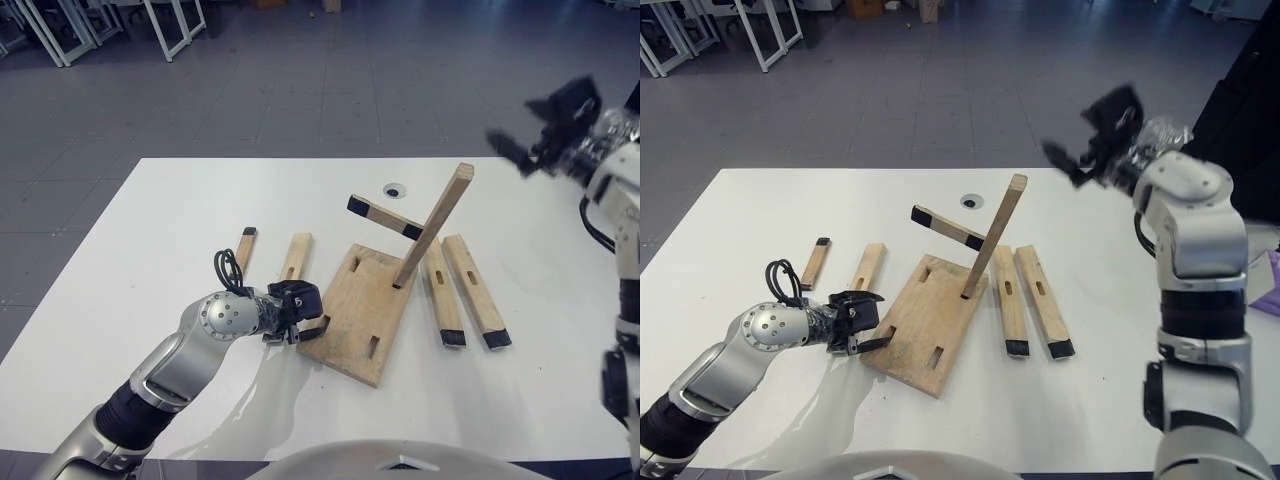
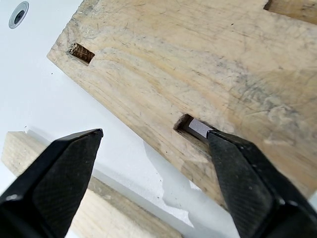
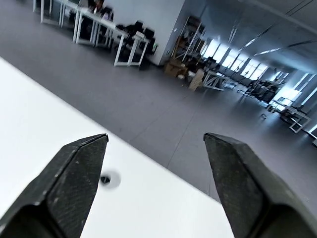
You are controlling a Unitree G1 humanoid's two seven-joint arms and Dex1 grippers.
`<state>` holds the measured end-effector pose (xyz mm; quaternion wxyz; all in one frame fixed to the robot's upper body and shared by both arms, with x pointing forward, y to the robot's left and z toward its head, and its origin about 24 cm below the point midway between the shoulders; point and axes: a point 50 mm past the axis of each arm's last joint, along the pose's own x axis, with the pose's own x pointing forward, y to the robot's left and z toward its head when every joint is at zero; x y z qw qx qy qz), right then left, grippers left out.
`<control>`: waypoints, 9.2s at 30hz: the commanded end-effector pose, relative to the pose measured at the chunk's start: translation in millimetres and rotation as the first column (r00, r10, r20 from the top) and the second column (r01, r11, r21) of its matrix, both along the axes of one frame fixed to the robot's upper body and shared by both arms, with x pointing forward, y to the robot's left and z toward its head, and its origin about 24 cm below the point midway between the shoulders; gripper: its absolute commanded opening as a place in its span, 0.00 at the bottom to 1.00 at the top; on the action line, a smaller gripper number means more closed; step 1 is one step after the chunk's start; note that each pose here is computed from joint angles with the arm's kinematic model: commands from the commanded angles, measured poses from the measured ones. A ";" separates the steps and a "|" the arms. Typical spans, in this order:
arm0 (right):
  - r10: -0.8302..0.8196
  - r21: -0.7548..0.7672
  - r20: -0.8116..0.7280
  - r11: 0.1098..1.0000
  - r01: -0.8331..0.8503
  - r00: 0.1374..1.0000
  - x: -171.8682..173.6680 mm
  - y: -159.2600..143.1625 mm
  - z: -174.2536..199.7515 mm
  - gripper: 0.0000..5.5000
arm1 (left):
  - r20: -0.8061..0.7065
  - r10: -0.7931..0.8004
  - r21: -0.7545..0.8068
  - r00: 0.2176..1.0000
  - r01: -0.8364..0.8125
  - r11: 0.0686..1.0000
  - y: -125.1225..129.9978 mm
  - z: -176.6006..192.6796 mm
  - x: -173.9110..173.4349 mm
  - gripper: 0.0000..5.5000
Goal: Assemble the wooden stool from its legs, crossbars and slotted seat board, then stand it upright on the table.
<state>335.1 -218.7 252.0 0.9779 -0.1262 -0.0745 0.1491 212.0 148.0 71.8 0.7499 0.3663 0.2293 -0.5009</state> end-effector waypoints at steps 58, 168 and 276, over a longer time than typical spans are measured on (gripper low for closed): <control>-0.088 0.014 -0.786 0.987 0.161 0.612 -148.0 0.5 -222.6 0.49 | 0.058 0.159 0.119 0.986 -0.165 0.979 28.4 -6.0 11.5 0.71; 0.291 -0.290 -0.765 0.640 -0.712 0.574 -154.3 35.6 -164.7 0.79 | -0.113 -0.023 -0.888 0.993 -0.090 0.452 20.8 -1.0 62.1 0.37; 0.308 -0.082 -0.750 0.834 -0.545 0.585 -129.0 85.4 -167.2 0.37 | -0.113 -0.260 -0.561 0.959 0.154 0.813 -1.1 19.7 139.7 0.53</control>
